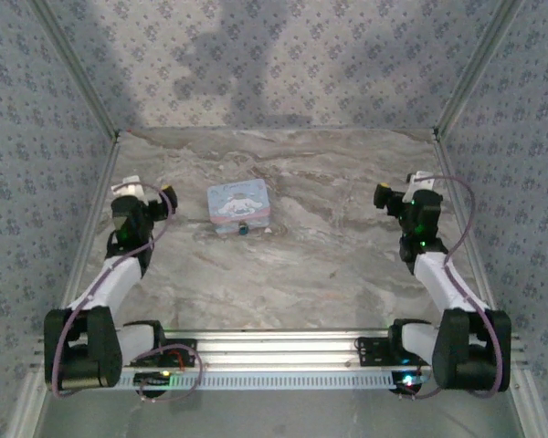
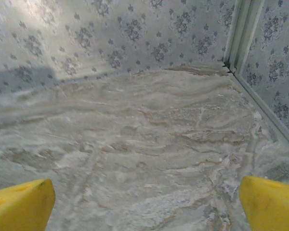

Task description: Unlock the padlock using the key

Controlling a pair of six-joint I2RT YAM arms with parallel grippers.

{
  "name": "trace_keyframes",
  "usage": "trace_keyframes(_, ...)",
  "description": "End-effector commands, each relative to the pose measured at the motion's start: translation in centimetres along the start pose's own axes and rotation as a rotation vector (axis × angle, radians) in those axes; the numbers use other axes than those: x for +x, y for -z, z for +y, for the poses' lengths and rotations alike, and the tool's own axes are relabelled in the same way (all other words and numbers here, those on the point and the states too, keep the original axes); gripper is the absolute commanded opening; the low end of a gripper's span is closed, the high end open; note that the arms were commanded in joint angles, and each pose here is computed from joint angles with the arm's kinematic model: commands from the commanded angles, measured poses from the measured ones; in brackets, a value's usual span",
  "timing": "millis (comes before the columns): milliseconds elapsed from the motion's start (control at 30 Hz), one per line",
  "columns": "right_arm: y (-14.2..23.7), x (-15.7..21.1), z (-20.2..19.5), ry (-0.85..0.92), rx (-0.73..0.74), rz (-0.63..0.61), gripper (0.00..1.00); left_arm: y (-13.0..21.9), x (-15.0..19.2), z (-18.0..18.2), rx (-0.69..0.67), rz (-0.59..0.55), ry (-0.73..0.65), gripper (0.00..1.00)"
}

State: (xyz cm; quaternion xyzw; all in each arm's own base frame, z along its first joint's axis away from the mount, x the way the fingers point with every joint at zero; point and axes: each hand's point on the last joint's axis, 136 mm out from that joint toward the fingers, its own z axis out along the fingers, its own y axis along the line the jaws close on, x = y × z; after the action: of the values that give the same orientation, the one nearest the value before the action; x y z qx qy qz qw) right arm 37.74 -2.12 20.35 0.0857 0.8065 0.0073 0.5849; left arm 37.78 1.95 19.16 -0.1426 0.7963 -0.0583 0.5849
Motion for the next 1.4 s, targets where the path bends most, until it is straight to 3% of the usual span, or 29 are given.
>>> trace_keyframes(0,2.1,3.8,0.5,-0.136,0.056,0.263,0.99,0.9,3.2,-1.7,0.058,0.226,0.288,0.98)
trace_keyframes(167,5.5,7.2,5.5,-0.223,0.021,0.482,0.9,2.5,4.9,-7.7,0.238,0.391,0.465,0.98)
trace_keyframes(400,10.5,15.8,8.8,-0.271,0.122,0.78,0.77,5.5,7.8,-17.5,0.415,0.514,0.375,0.98)
trace_keyframes(600,12.0,19.6,11.4,-0.167,0.135,0.865,0.73,5.9,9.0,-21.6,0.493,0.538,0.354,0.98)
trace_keyframes(1000,11.5,22.6,12.6,-0.13,0.179,0.953,0.5,5.8,10.3,-23.3,0.505,0.579,0.323,0.98)
trace_keyframes(1200,11.3,23.9,13.0,-0.14,0.164,0.983,0.49,5.8,10.2,-23.3,0.504,0.577,0.32,0.98)
trace_keyframes(1367,11.4,24.5,13.0,-0.13,0.167,1.003,0.41,5.7,10.4,-23.3,0.5,0.582,0.319,0.98)
